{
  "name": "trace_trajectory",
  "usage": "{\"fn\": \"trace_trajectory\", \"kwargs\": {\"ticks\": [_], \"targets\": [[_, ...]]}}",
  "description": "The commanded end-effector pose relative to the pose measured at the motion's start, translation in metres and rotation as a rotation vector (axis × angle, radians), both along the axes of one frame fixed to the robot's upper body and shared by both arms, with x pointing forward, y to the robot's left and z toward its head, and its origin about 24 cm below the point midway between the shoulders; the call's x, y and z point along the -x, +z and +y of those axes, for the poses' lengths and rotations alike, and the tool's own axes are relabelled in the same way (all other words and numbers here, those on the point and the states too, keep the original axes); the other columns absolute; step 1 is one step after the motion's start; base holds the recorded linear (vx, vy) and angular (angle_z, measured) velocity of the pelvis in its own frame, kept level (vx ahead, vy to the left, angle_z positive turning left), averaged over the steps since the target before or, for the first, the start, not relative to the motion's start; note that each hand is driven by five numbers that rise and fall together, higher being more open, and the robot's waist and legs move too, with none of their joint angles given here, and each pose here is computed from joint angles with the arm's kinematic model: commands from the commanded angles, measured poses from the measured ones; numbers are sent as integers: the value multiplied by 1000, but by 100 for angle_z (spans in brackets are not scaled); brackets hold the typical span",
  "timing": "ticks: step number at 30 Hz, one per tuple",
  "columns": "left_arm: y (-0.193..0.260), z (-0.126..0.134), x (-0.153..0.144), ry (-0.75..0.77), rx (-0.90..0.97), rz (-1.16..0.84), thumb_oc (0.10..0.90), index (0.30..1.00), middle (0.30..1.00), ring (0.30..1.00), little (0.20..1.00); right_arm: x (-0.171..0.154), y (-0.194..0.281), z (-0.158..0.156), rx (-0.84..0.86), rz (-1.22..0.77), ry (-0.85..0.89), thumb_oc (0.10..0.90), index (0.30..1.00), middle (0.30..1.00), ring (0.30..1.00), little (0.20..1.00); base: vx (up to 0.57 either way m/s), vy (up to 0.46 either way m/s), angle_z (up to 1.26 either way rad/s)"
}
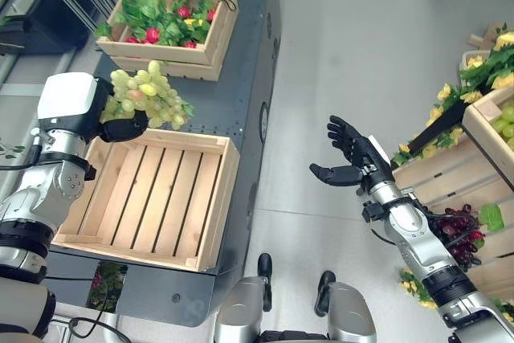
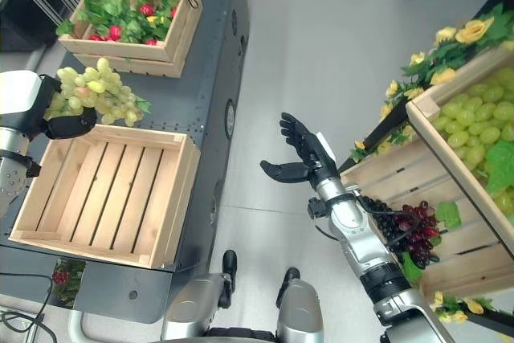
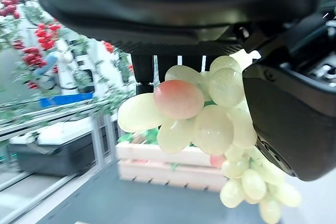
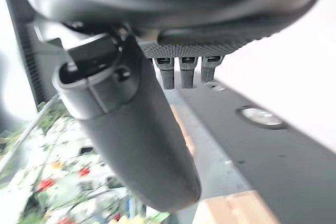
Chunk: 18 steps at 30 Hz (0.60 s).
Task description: Pick up the fruits from the basket on one side to the basket on the other side
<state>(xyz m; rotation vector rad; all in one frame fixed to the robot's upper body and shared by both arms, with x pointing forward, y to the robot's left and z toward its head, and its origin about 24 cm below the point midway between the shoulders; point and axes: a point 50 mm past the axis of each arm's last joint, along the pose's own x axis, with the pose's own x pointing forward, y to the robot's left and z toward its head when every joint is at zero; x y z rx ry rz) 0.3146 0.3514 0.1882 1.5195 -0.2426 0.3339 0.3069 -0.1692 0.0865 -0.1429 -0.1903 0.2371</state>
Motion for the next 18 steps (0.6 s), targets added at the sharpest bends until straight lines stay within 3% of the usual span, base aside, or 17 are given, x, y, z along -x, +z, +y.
{"fn": "trace_trajectory", "kwargs": {"ticks": [1, 6, 18], "targets": [[36, 10, 11, 0, 65, -252, 400, 300, 300, 300, 300, 3, 24, 24, -56, -195, 58, 800, 900, 900, 900, 900, 21, -71, 6], [50, -9, 7, -99, 41, -288, 400, 300, 300, 300, 300, -6, 30, 37, -87, -159, 60, 800, 900, 900, 900, 900, 18, -68, 15], [74, -65, -19, -293, -24, -331, 400, 300, 300, 300, 300, -22, 63, 95, -344, -77, 249, 800, 900, 900, 900, 900, 15, -77, 7]]}}
